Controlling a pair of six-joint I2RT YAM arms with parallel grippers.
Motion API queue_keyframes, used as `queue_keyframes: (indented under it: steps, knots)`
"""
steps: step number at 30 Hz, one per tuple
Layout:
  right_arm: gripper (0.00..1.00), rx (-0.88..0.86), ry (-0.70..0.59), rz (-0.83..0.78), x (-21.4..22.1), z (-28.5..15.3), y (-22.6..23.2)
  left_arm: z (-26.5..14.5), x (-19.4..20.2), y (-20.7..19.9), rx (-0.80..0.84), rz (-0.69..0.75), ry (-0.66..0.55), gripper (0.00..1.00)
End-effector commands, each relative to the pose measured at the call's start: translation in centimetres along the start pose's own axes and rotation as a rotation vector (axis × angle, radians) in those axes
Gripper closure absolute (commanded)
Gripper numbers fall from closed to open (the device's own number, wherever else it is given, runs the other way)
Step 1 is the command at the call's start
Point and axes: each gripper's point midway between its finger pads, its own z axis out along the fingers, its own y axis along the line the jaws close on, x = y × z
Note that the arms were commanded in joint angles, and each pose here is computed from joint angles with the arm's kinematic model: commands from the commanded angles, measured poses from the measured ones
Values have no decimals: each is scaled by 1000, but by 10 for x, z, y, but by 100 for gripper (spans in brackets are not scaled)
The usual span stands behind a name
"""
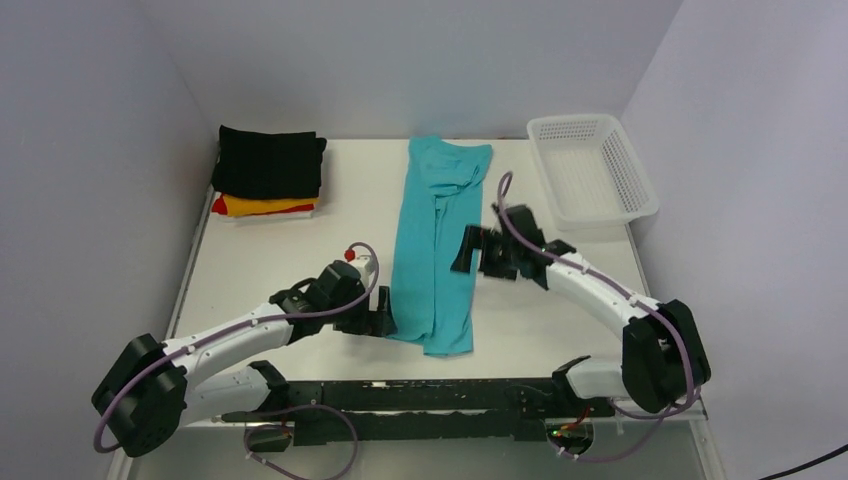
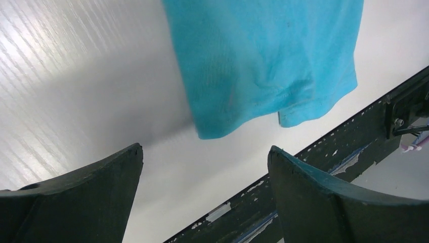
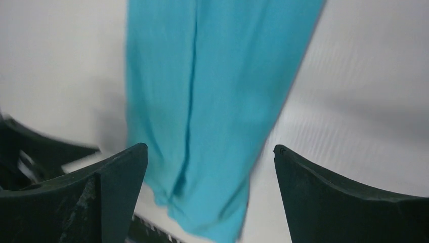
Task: Fold and stack the t-shirts
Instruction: Grab the bottom of the folded rectangular tshirt with both arms
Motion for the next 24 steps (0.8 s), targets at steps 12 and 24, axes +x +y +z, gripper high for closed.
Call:
queue_keyframes:
  steps: [12,24]
  knots:
    - [28,-41,429,80,199,-20,1,30,18,-8,88,-65,76,32]
    - [61,26,443,135,218,-18,-14,43,25,11,3,-73,107,88]
